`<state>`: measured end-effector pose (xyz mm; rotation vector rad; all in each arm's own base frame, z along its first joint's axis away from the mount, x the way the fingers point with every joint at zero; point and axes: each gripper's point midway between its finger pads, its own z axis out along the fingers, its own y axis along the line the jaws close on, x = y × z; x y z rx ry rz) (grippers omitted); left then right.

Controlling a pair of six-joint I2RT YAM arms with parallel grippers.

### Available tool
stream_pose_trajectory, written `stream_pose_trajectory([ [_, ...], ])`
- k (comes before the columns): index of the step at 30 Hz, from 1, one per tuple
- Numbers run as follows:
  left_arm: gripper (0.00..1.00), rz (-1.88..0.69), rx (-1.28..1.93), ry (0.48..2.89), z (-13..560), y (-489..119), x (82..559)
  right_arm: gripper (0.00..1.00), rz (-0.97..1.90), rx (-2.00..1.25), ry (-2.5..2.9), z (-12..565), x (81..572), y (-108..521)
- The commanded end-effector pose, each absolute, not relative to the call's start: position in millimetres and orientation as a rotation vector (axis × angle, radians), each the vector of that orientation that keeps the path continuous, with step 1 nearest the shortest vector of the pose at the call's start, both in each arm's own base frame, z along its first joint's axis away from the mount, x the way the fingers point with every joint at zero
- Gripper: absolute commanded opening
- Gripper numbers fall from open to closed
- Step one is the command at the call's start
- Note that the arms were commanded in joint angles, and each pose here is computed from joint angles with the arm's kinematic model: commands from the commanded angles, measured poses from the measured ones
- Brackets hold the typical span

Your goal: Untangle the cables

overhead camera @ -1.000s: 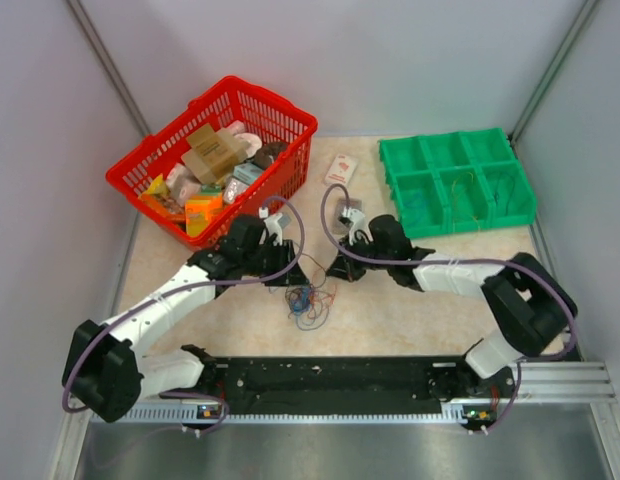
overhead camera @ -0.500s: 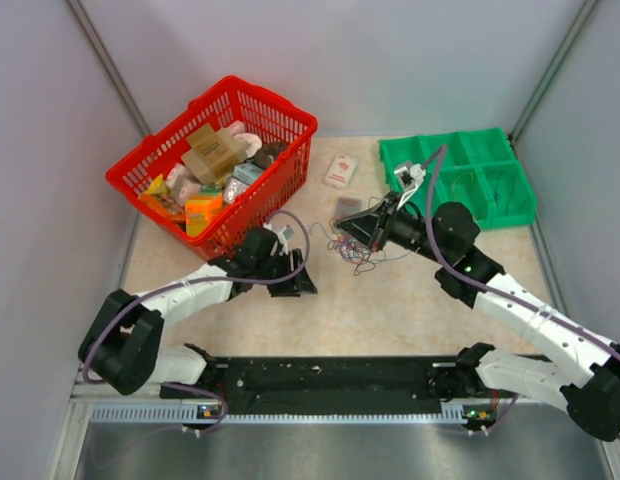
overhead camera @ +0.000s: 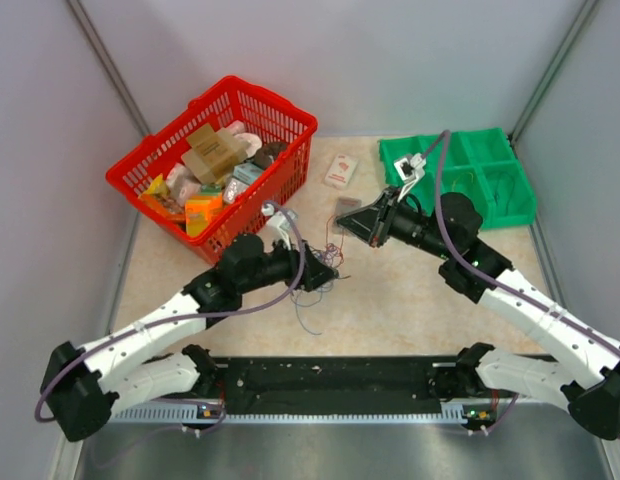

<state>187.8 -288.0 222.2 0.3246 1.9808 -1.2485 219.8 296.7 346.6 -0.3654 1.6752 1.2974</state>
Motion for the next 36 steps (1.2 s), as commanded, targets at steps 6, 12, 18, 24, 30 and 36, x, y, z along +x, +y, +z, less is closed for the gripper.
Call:
stream_pose_trajectory([
  [6, 0.44, -0.827, 0.073, 2.163, 172.1, -272.1, 246.3, 0.0, 1.428, -0.408, 1.484, 430.7, 184.3, 297.8],
  [12, 0.13, -0.786, 0.044, 2.237, 146.9, -270.1, 246.7, 0.0, 1.298, -0.318, 1.401, 475.1, 190.3, 269.1],
  [18, 0.0, -0.72, -0.057, 2.305, 107.3, -243.4, 236.8, 0.0, 1.148, -0.298, 1.304, 534.2, 195.5, 244.5],
  [24, 0.57, -1.228, 0.285, 1.893, 192.7, -274.6, 188.8, 0.0, 1.192, -0.342, 1.362, 516.5, 201.0, 264.8],
  [30, 0.88, -1.259, 0.396, 1.686, 258.3, -270.1, 176.8, 0.0, 1.241, -0.357, 1.344, 520.0, 194.3, 268.0],
  [36, 0.76, -1.308, 0.5, 1.67, 279.2, -289.0, 173.7, 0.0, 1.247, -0.349, 1.34, 524.1, 196.7, 270.0],
])
